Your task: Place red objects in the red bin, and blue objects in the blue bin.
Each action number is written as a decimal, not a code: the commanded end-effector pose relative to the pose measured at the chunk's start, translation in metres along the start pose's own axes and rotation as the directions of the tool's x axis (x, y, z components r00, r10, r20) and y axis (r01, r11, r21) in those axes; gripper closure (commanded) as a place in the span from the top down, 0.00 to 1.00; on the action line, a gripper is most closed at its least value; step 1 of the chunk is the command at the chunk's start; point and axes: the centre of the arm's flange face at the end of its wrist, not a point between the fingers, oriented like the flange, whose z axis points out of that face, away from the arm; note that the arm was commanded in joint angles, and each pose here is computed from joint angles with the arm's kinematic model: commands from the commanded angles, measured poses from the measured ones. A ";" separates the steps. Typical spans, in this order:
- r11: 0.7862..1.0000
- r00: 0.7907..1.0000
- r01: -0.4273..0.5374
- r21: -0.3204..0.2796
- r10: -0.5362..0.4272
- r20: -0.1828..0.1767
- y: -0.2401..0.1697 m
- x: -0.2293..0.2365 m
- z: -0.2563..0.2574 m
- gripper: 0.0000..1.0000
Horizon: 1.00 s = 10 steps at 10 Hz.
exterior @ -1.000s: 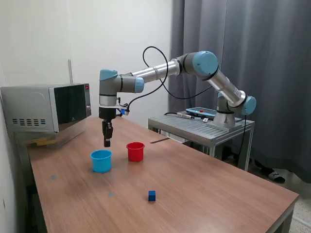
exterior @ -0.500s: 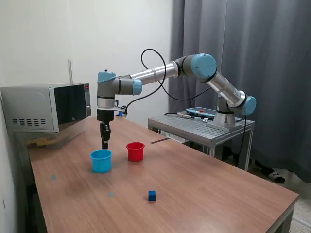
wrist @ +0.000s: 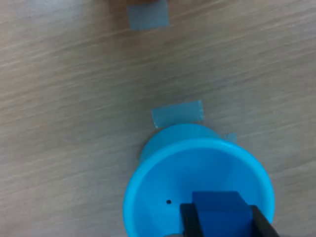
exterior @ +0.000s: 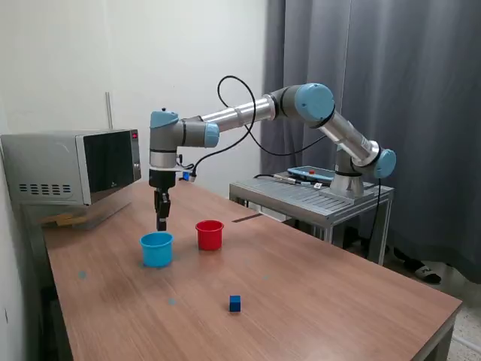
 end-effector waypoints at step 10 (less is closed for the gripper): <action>0.999 0.999 0.049 -0.006 -0.049 -0.004 -0.001 0.008 0.001 0.00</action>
